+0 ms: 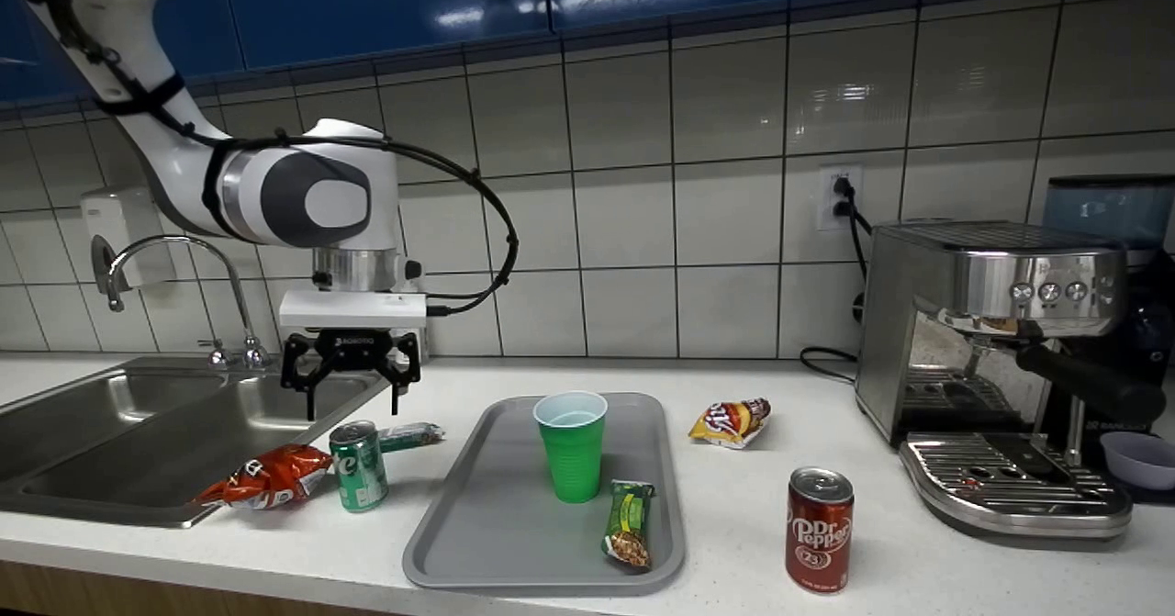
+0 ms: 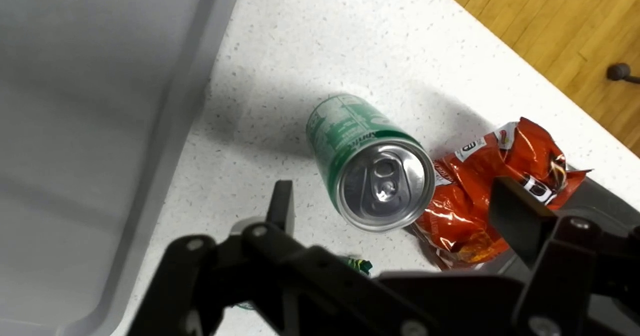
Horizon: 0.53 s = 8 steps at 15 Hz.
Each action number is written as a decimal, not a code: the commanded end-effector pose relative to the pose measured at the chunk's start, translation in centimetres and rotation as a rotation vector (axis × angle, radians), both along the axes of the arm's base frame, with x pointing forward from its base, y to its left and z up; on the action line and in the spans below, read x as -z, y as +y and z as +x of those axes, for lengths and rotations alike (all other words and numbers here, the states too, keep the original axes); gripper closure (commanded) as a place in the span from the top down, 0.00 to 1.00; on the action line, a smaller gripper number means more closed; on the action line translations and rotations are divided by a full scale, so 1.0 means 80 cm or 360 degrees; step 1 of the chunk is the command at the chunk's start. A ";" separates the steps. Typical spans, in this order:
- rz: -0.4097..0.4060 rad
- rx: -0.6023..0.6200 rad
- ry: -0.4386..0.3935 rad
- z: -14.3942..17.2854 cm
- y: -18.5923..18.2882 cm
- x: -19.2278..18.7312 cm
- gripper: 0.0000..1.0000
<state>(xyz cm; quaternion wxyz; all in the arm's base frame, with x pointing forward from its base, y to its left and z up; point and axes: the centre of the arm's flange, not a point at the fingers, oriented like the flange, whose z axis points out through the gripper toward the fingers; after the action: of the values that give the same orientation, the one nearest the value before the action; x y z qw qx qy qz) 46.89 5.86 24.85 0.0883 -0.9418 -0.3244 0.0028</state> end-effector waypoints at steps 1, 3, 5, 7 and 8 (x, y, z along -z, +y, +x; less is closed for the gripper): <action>0.0021 -0.0043 -0.0018 0.000 0.007 0.009 1.00; 0.0027 -0.0052 -0.0004 -0.002 0.009 0.013 1.00; 0.0009 -0.0051 -0.0021 -0.001 0.010 0.019 1.00; 0.0006 -0.0051 -0.0034 0.000 0.011 0.024 1.00; 0.0005 -0.0051 -0.0040 0.001 0.011 0.026 1.00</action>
<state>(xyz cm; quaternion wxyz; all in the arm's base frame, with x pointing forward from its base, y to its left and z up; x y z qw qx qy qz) 46.84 6.64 23.36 0.0873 -0.9395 -0.3313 0.0048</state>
